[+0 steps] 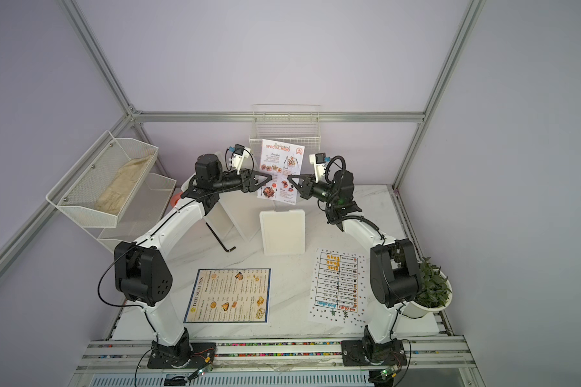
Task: Insert the menus into the narrow rack
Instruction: Insert the menu into the narrow rack.
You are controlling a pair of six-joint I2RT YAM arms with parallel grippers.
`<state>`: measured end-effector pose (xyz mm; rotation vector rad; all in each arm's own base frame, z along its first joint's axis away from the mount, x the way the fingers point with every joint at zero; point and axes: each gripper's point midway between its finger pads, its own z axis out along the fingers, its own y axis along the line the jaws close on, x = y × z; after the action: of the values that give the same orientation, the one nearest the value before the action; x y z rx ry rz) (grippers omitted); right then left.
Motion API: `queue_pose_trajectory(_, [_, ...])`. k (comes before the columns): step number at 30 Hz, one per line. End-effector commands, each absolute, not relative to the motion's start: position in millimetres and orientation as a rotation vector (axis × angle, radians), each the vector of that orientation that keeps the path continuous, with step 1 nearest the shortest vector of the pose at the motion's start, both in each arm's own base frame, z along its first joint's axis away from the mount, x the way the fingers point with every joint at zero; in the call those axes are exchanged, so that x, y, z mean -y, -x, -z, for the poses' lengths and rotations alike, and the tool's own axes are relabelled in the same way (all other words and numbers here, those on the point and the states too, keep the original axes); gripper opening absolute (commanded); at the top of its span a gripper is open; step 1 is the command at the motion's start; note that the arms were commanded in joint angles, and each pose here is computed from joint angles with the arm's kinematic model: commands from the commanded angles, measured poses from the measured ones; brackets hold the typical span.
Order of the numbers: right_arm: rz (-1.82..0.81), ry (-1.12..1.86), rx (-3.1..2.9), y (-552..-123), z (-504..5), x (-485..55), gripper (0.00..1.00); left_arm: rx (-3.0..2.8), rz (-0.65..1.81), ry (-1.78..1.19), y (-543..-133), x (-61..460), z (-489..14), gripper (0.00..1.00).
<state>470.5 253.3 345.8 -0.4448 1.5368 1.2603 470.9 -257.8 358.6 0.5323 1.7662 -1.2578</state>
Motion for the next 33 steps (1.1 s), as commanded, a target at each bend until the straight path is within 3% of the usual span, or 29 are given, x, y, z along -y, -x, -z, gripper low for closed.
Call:
queue_pose_trajectory(1, [-1.307,0.46,-1.505,-468.1,-343.1,-261.9,0.0,-1.689,1.228,-0.573,-452.1,247.8,-389.6,0.6])
queue_pose_trajectory(7, [-1.347,0.457,-1.508,-465.9,-333.2,-265.5,0.0,-1.699,1.212,-0.556,-449.5,239.3,-386.3,0.53])
queue_pose_trajectory(17, [-1.375,0.475,-1.479,-459.9,-344.4,-266.5,0.0,-1.702,1.21,-0.538,-452.6,232.5,-382.7,0.3])
queue_pose_trajectory(22, [-1.413,0.526,-1.463,-452.1,-351.1,-270.7,0.0,-1.718,1.202,-0.539,-456.5,232.4,-377.9,0.04])
queue_pose_trajectory(24, [-1.404,0.551,-1.47,-450.0,-351.3,-271.3,0.0,-1.724,1.187,-0.548,-456.2,231.8,-377.3,0.0])
queue_pose_trajectory(29, [-1.428,0.66,-1.479,-441.3,-359.9,-275.7,0.23,-1.73,1.165,-0.594,-452.2,231.7,-378.7,0.0])
queue_pose_trajectory(33, [-1.455,0.738,-1.496,-438.9,-365.4,-276.0,0.3,-1.736,1.149,-0.621,-450.6,231.9,-379.7,0.0])
